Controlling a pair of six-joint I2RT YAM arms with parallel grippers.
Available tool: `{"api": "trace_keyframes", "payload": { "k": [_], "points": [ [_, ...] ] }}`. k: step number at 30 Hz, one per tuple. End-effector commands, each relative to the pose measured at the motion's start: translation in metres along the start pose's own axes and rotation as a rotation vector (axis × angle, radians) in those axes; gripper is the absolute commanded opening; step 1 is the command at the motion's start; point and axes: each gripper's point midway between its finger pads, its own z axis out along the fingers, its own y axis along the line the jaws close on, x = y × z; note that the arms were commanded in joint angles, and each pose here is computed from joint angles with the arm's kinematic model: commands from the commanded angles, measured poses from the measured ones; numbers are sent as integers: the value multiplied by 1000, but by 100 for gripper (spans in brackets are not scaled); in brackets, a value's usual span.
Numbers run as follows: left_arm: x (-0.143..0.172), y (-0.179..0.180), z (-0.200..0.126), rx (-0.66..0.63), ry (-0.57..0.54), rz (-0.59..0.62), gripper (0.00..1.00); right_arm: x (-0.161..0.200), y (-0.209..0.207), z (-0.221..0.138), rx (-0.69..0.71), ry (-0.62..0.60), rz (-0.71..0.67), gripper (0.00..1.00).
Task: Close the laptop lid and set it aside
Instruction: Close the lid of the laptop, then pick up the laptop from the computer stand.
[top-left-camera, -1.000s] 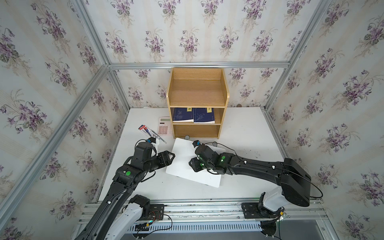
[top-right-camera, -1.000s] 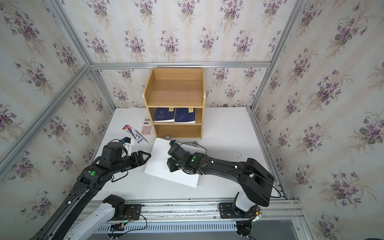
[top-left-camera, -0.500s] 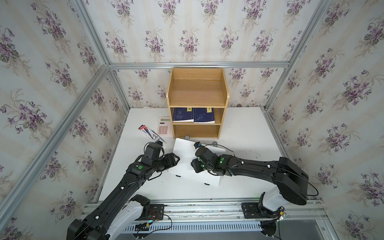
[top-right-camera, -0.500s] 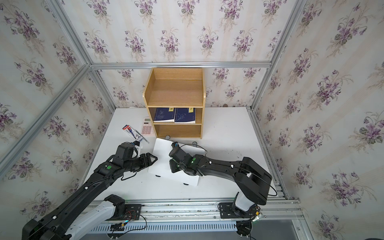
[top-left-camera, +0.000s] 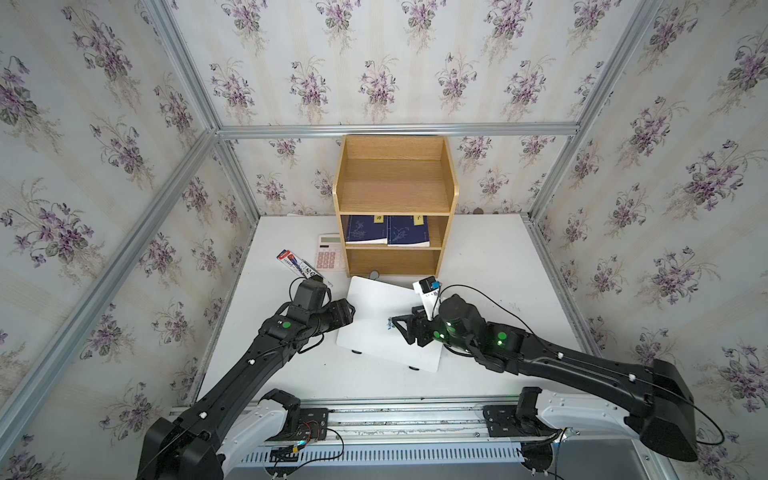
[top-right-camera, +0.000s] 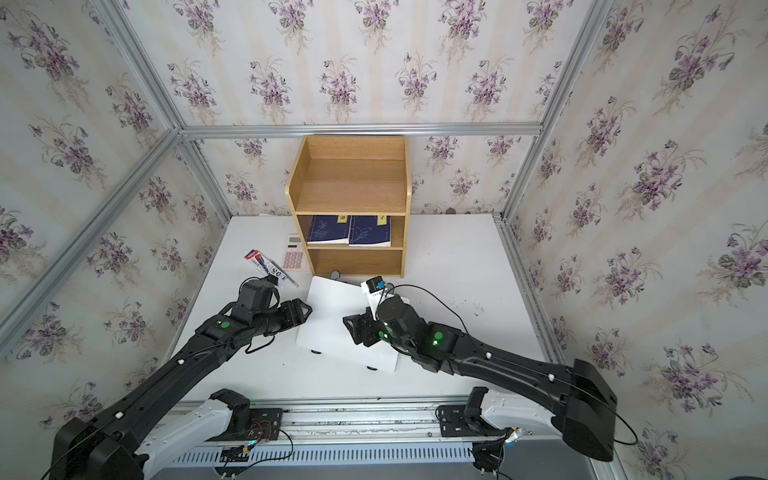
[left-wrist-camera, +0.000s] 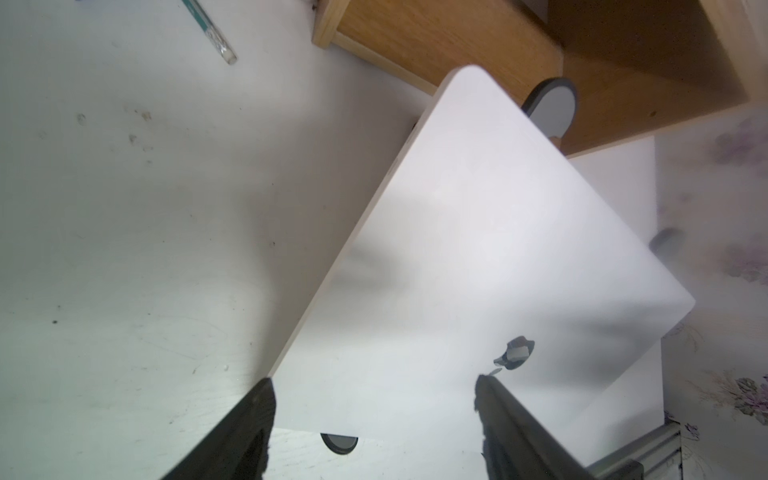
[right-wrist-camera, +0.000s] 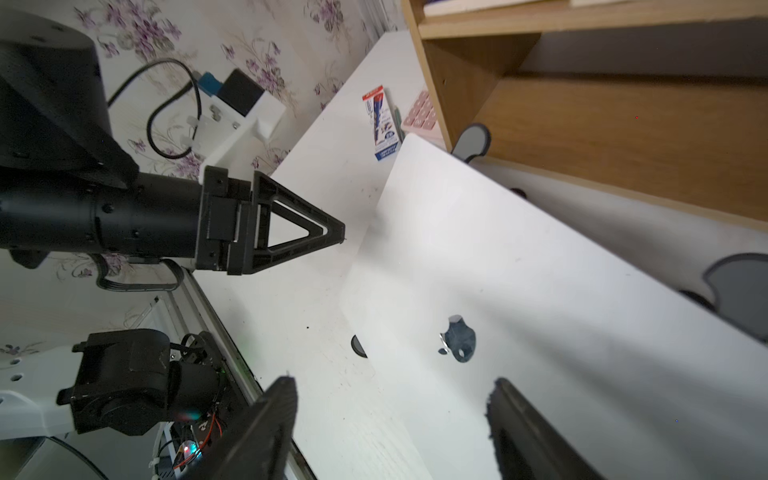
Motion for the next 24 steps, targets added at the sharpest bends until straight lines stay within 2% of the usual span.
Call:
{"api": "trace_keyframes", "payload": {
  "k": [1, 3, 5, 10, 17, 22, 24],
  "points": [
    [-16, -1, -2, -17, -68, 68, 81, -3, -30, -21, 114, -62, 1, 95],
    [-21, -5, -2, -1, -85, 86, 82, -11, -45, -40, 139, -116, 38, 100],
    [-27, -9, -2, 14, -103, 95, 84, -10, -61, -51, 142, -142, 85, 100],
    [-34, -13, 8, 100, -126, 68, 89, -2, -87, -65, 38, -199, 208, 100],
    [-32, -16, 21, 250, -114, 17, 89, 27, -83, -52, -213, -166, 313, 98],
    [-27, -15, 25, 284, -119, 15, 89, 42, -94, -37, -262, -149, 398, 88],
    [-25, -6, 30, 250, -114, -18, 87, 51, -97, -31, -274, -130, 424, 85]
  ]
}}
